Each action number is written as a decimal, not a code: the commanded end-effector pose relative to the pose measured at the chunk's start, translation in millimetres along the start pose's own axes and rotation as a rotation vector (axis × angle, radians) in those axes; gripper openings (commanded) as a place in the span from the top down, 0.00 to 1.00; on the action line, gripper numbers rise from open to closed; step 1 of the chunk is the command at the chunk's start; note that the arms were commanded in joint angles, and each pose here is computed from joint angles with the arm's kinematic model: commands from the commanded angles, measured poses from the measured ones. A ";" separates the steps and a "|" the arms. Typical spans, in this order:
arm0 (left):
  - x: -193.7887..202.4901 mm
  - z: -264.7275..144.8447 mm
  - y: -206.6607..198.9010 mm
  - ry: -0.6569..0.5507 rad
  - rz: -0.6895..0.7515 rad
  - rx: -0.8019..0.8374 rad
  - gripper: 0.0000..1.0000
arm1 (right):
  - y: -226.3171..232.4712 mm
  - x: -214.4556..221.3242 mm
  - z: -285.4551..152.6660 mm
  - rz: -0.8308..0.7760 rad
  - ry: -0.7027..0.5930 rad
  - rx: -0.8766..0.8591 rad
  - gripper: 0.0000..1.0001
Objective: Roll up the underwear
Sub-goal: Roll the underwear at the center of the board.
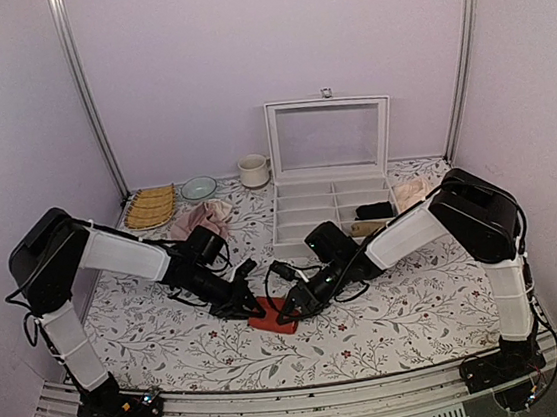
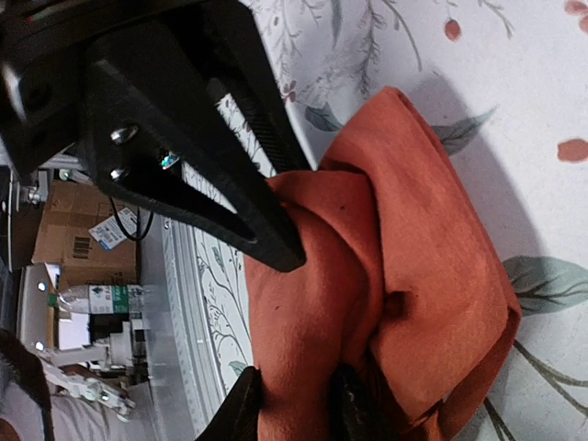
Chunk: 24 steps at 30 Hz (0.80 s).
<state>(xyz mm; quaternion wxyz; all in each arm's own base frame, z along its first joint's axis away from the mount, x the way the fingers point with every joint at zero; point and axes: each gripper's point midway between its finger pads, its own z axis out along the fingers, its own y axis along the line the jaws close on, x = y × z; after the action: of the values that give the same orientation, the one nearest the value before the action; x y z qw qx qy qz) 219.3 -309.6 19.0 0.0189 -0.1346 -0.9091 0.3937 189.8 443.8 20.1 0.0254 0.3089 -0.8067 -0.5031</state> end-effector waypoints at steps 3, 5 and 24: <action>21.9 14.8 34.1 0.067 -0.045 -0.129 1.00 | -68.7 53.5 -16.9 0.115 0.047 0.380 0.66; 22.6 15.4 35.2 0.070 -0.047 -0.131 1.00 | -57.9 39.5 -24.9 0.061 -0.009 0.400 0.64; 18.2 16.0 32.0 0.069 -0.039 -0.125 1.00 | 38.2 -27.7 -64.0 -0.464 -0.334 0.647 0.51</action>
<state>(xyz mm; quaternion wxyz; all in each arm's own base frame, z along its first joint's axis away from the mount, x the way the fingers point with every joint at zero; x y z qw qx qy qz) 219.7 -313.9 18.7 0.0255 -0.1409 -0.9064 0.3974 206.5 426.3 42.0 -0.2364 0.3757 -0.8485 -0.2882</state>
